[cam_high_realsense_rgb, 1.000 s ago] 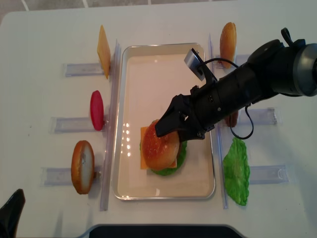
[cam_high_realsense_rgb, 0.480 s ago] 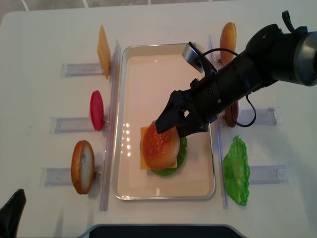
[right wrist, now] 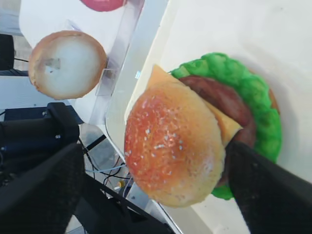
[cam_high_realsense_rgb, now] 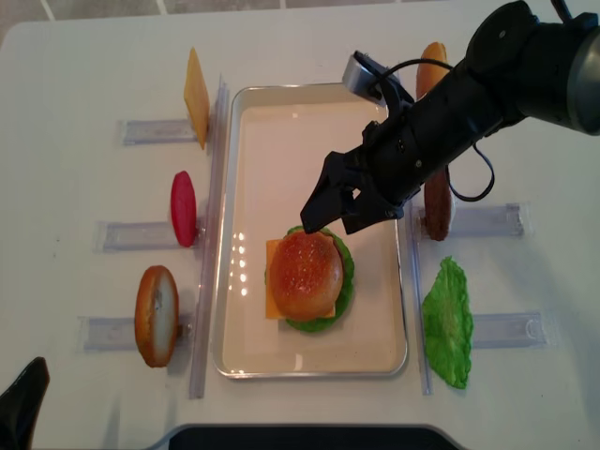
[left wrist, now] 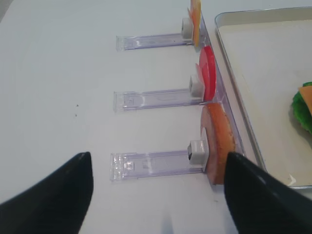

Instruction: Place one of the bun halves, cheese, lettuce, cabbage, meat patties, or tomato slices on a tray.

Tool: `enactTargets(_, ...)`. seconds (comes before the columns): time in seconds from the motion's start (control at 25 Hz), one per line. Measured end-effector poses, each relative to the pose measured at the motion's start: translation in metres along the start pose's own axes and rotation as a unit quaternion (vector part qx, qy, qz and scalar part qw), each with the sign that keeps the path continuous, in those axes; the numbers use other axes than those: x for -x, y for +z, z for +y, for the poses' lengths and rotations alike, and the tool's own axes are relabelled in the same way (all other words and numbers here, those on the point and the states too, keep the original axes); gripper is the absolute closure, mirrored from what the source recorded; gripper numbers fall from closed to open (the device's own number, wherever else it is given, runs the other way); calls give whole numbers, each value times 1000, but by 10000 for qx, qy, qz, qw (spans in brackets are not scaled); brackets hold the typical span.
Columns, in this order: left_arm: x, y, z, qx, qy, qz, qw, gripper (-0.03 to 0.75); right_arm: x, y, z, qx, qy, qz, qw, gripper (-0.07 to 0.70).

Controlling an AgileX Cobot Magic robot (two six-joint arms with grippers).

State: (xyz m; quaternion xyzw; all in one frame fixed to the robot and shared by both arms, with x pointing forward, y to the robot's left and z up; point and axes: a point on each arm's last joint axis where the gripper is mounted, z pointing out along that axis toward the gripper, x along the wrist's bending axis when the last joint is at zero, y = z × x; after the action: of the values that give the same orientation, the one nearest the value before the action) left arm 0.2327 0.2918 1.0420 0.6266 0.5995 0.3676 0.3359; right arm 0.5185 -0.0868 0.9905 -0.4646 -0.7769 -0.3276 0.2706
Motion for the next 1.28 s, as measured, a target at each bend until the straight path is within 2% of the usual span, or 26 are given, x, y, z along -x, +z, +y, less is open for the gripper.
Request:
enactTargets(0.28, 0, 0, 0, 0, -1, -3, 10000, 74, -3, -14, 4, -271, -11, -692, 9972, 34)
enactTargets(0.48, 0, 0, 0, 1, -3, -5, 10000, 74, -10, -32, 16, -462, -66, -1333, 9900, 34)
enactTargets(0.56, 0, 0, 0, 1, -3, -5, 10000, 74, -14, -42, 24, -418, -95, -1663, 9851, 34)
enactTargets(0.72, 0, 0, 0, 1, -3, -5, 10000, 74, -28, -68, 43, -243, -244, -2353, 9713, 34)
enactTargets(0.92, 0, 0, 0, 1, -3, -5, 10000, 74, -42, -99, 61, 208, -393, -3127, 9488, 20)
enactTargets(1.16, 0, 0, 0, 1, -3, -5, 10000, 74, -38, -109, 63, 273, -413, -3625, 9307, 20)
enactTargets(1.28, 0, 0, 0, 1, -3, -5, 10000, 74, -27, -121, 64, 381, -192, -3759, 9257, 20)
